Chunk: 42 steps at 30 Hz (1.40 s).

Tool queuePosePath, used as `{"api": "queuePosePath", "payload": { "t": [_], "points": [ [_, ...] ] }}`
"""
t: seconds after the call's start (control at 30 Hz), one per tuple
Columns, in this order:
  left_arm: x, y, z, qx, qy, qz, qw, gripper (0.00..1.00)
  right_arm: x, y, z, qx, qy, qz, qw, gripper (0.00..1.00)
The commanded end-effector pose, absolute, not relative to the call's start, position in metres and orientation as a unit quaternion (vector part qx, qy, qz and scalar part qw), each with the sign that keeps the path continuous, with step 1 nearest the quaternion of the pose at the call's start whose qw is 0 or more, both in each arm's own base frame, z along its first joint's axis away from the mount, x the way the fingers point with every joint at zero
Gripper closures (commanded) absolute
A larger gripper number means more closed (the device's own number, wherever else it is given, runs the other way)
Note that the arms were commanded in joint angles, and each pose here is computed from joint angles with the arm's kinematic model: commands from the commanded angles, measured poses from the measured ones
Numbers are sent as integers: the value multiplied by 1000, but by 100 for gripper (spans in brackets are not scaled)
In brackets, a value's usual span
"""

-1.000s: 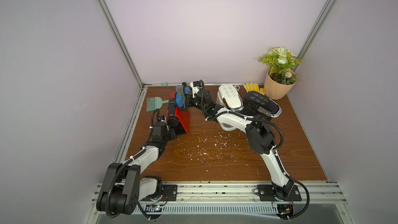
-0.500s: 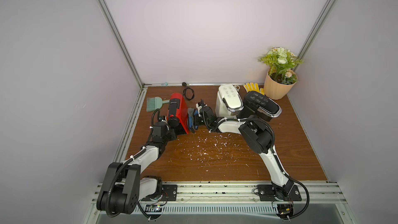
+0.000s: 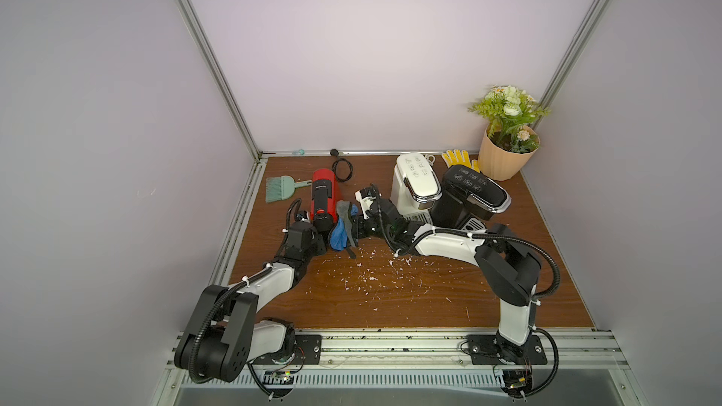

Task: Wipe the surface of a coffee machine
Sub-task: Move the coffee machine to the center of the board.

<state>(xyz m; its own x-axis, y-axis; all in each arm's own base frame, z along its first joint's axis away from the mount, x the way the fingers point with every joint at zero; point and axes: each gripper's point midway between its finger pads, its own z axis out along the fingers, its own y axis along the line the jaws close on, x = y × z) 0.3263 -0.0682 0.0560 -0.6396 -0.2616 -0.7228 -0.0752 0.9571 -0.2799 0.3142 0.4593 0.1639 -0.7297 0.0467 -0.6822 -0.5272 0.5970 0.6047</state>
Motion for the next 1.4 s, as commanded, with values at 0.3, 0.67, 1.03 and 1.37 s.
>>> {"api": "queuePosePath", "payload": {
  "t": [0.3, 0.67, 1.03, 1.37],
  "points": [
    [286, -193, 35, 11, 916, -249, 313, 100, 300, 443, 286, -168, 765, 448, 431, 94],
    [290, -253, 49, 27, 907, -269, 323, 100, 314, 364, 288, -108, 778, 394, 477, 95],
    [279, -234, 46, 6, 919, -226, 323, 35, 314, 339, 285, -102, 786, 371, 485, 95],
    [267, -198, 132, -6, 895, -214, 392, 20, 310, 326, 303, -128, 780, 367, 490, 94]
  ]
}}
